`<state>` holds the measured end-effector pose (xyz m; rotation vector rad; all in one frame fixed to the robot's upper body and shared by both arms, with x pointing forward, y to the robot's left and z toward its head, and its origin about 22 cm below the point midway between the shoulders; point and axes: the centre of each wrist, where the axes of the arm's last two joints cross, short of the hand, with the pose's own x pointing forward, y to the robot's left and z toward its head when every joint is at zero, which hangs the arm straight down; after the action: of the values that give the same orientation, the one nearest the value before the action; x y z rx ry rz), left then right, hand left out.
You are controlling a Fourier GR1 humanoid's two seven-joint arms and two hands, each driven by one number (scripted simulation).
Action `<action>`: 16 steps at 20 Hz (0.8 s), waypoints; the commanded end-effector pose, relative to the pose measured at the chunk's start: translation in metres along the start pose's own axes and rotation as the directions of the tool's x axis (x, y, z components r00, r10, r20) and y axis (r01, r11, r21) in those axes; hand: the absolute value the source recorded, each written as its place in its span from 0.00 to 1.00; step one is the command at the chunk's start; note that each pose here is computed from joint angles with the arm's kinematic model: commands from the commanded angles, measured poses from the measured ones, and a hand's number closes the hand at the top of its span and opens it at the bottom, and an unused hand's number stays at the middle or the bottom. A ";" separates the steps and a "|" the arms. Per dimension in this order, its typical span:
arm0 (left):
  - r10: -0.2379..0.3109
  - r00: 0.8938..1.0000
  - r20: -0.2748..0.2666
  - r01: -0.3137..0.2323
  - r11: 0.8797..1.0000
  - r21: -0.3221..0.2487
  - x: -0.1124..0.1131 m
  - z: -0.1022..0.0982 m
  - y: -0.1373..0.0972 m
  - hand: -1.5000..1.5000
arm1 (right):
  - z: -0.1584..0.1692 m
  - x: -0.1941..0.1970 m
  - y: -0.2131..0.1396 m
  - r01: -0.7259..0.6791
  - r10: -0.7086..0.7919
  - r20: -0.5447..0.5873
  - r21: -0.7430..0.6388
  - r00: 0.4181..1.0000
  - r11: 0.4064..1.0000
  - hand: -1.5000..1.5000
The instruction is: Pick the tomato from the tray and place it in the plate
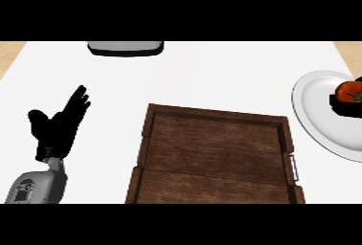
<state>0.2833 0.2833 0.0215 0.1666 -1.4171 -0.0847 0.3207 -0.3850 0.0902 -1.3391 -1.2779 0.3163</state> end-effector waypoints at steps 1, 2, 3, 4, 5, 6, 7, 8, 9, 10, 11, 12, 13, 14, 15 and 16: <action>0.000 1.000 -0.018 0.000 1.000 -0.008 -0.015 0.001 0.010 0.50 | -0.006 -0.046 0.006 -0.093 0.094 -0.003 0.132 0.996 0.987 1.00; -0.001 1.000 -0.012 0.001 1.000 -0.008 -0.006 0.006 -0.014 0.50 | -0.009 -0.050 0.012 -0.036 0.043 -0.039 0.155 0.998 0.987 1.00; -0.022 1.000 -0.014 0.022 1.000 -0.002 -0.003 -0.001 -0.001 0.50 | -0.018 -0.044 0.011 0.111 -0.091 -0.123 0.166 0.988 0.980 1.00; 0.000 1.000 -0.001 0.000 1.000 -0.003 -0.012 0.008 -0.009 0.50 | -0.018 -0.054 0.001 0.134 -0.106 -0.143 0.210 0.984 0.968 1.00; -0.011 1.000 -0.003 0.011 1.000 -0.005 0.002 -0.001 0.002 0.50 | -0.021 -0.051 0.014 0.126 -0.091 -0.150 0.240 0.984 0.963 0.00; -0.020 1.000 0.006 0.020 1.000 0.007 0.005 -0.005 0.000 0.50 | -0.021 -0.071 0.011 0.121 -0.096 -0.108 0.255 0.990 0.959 0.00; 0.001 1.000 0.002 -0.001 1.000 -0.029 0.014 0.004 0.017 0.50 | -0.022 -0.079 0.007 0.071 -0.052 -0.074 0.288 0.996 0.955 0.00; -0.012 1.000 -0.008 0.012 1.000 -0.002 -0.005 0.001 -0.008 0.50 | -0.020 -0.080 0.022 0.101 -0.089 -0.057 0.275 0.994 0.956 0.00; -0.016 1.000 -0.012 0.016 1.000 -0.004 0.007 -0.001 0.003 0.50 | -0.017 -0.082 0.025 0.111 -0.108 -0.028 0.259 0.994 0.960 0.00; -0.008 1.000 -0.014 0.008 1.000 0.011 0.002 0.002 0.007 0.50 | -0.023 -0.084 0.000 0.136 -0.145 0.025 0.227 0.989 0.964 0.00; -0.007 1.000 0.009 0.007 1.000 -0.010 0.003 0.005 0.011 0.50 | -0.028 -0.079 0.005 0.120 -0.128 0.023 0.218 0.992 0.969 0.00; -0.005 1.000 0.003 0.005 1.000 -0.006 -0.001 -0.008 -0.006 0.50 | -0.021 -0.070 0.017 0.120 -0.136 0.093 0.162 0.986 0.980 0.00; 0.008 1.000 -0.008 -0.007 1.000 0.011 -0.011 0.000 0.007 0.50 | -0.025 -0.077 0.005 0.178 -0.192 0.114 0.120 0.975 0.977 0.00; -0.004 1.000 -0.025 0.004 1.000 0.003 -0.001 -0.008 -0.001 0.50 | -0.020 -0.079 0.005 0.208 -0.224 0.164 0.106 0.961 0.972 0.00; -0.005 1.000 -0.009 0.005 1.000 0.022 0.002 -0.004 -0.003 0.50 | -0.022 -0.063 0.001 0.281 -0.294 0.213 0.090 0.932 0.956 0.00; -0.010 1.000 -0.002 0.010 1.000 0.009 -0.002 0.000 0.004 0.50 | -0.031 -0.056 0.003 0.329 -0.345 0.245 0.103 0.906 0.939 0.00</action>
<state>0.2853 0.2853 0.0204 0.1752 -1.4099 -0.0845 0.3186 -0.4495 0.0580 -1.0724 -1.4783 0.3376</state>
